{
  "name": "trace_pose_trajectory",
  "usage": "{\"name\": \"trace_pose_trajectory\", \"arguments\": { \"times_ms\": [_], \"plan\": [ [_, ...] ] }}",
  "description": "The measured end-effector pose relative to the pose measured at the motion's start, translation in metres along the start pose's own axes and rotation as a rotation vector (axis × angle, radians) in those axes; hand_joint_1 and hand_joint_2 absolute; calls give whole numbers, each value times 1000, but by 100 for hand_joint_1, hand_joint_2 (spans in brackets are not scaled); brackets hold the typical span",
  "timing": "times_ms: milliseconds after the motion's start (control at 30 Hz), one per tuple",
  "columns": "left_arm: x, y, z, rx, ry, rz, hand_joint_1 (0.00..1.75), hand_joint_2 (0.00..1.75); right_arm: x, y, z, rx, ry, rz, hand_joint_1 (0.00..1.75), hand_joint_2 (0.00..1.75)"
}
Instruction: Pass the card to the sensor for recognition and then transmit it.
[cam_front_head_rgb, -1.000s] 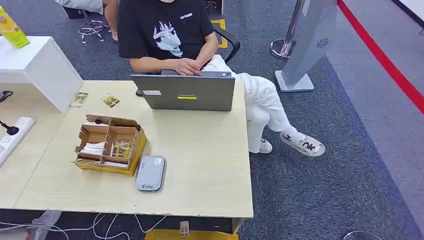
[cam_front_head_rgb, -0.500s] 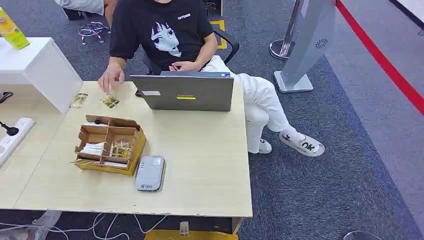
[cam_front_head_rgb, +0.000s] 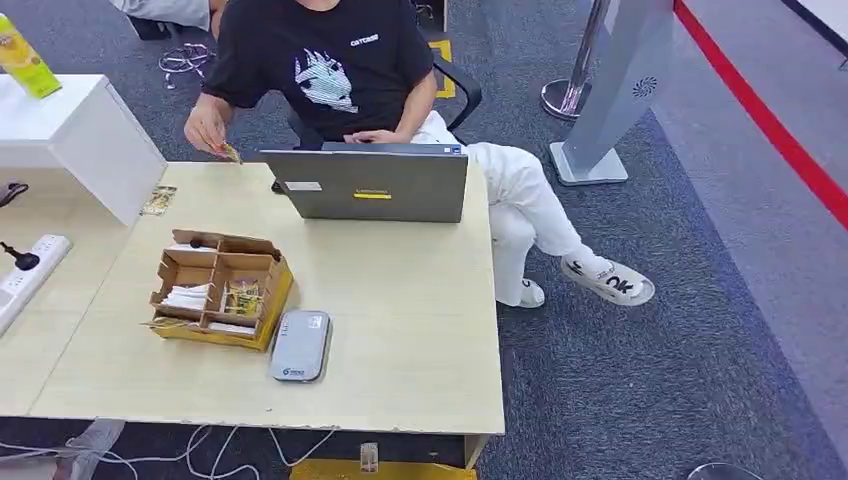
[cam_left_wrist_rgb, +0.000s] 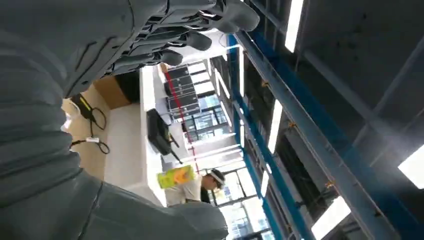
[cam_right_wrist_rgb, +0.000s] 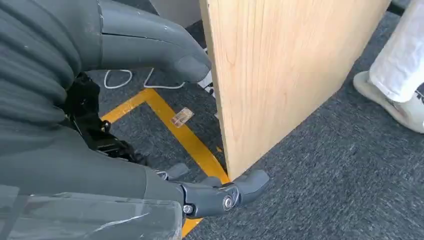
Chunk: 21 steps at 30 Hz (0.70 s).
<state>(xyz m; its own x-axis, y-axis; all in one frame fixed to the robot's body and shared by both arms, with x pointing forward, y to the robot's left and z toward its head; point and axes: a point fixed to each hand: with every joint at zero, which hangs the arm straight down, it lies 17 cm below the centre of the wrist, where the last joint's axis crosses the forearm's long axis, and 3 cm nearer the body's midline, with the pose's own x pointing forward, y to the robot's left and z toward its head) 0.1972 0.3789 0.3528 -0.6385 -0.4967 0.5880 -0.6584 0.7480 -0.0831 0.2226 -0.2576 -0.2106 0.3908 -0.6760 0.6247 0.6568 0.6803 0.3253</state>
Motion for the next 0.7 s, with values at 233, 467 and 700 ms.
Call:
{"name": "trace_pose_trajectory", "arguments": {
  "times_ms": [233, 467, 700],
  "plan": [
    [15, -1, -7, 10, -36, 23, 0, 175, 1, 2, -1, 2, -2, -1, 0, 175],
    [19, 0, -7, 14, -57, -65, 0, 175, 0, 4, 0, 9, -1, 5, 0, 175],
    [-42, -100, 26, -414, -180, -555, 0, 175, -8, 41, -1, 109, 26, 166, 0, 175]
  ]
}}
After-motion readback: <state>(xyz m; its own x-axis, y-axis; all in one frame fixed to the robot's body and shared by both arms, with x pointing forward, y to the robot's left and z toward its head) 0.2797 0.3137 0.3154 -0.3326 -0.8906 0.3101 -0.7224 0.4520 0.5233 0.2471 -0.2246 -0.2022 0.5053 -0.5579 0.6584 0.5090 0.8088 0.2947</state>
